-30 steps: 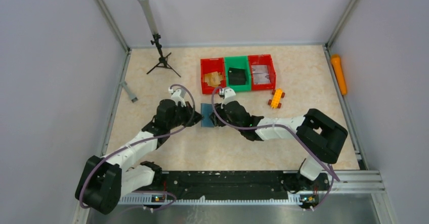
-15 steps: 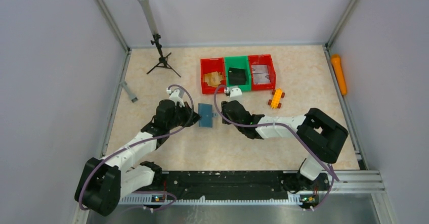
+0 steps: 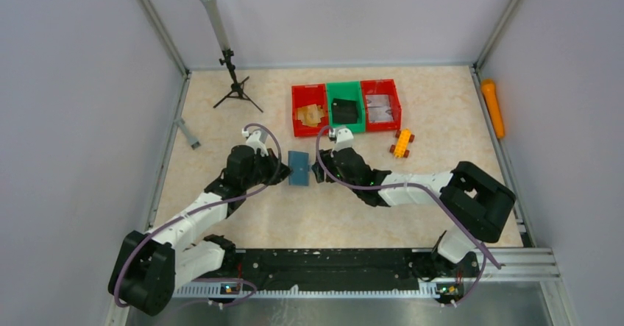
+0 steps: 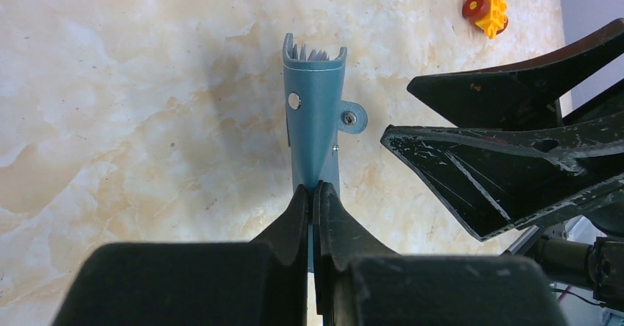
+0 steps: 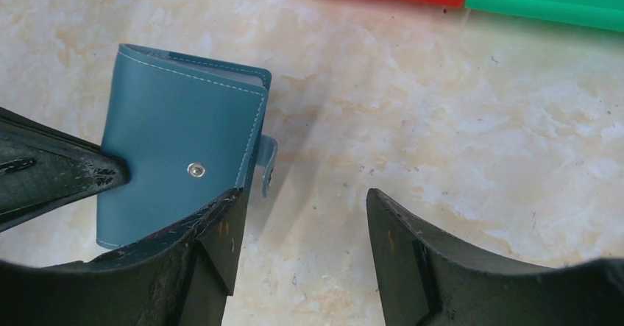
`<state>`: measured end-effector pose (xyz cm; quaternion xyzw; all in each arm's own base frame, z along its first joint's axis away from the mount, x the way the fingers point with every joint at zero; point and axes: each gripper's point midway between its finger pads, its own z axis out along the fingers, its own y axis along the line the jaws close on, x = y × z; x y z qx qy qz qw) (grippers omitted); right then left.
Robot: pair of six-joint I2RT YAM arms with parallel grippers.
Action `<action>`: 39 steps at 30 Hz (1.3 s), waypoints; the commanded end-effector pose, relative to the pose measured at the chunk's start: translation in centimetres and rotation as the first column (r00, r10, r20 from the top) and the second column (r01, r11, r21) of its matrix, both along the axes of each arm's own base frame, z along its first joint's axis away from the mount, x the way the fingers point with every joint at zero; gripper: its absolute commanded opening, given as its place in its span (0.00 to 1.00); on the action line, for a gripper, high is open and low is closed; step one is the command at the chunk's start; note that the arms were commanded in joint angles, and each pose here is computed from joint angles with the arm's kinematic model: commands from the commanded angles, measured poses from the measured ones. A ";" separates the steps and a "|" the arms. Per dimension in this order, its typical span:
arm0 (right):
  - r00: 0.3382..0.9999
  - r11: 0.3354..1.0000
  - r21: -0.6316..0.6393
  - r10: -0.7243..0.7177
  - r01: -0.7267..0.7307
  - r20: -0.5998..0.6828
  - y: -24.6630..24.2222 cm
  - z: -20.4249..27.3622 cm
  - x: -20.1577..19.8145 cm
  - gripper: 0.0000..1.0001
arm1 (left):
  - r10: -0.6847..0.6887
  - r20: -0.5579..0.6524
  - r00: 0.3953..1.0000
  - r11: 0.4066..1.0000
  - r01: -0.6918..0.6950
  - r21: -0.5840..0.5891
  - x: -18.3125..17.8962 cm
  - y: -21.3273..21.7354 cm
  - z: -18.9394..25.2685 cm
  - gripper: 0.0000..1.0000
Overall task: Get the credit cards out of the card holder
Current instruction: Open the card holder at the center of the board.
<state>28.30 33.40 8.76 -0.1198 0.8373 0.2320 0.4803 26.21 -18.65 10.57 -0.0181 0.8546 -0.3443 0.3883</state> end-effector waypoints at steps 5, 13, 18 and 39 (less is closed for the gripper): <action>0.997 0.995 0.081 0.062 -0.066 0.049 1.8 2.4 0.2 0.62 | -0.028 0.087 0.996 0.998 0.032 -0.053 0.4 -0.8 2.6 0.00; 0.999 0.997 0.053 0.048 -0.048 0.006 1.9 1.2 0.5 0.55 | -0.035 0.113 0.993 0.997 0.043 -0.067 0.2 -0.9 3.2 0.00; 0.998 0.997 0.051 0.054 -0.054 -0.013 2.2 0.7 0.6 0.50 | -0.041 0.113 0.993 0.996 0.049 -0.069 0.2 -1.0 3.2 0.00; 0.997 0.996 0.041 0.073 -0.073 -0.003 2.4 1.0 0.8 0.15 | -0.098 0.094 0.991 0.990 0.107 -0.096 -0.1 -2.0 3.0 0.00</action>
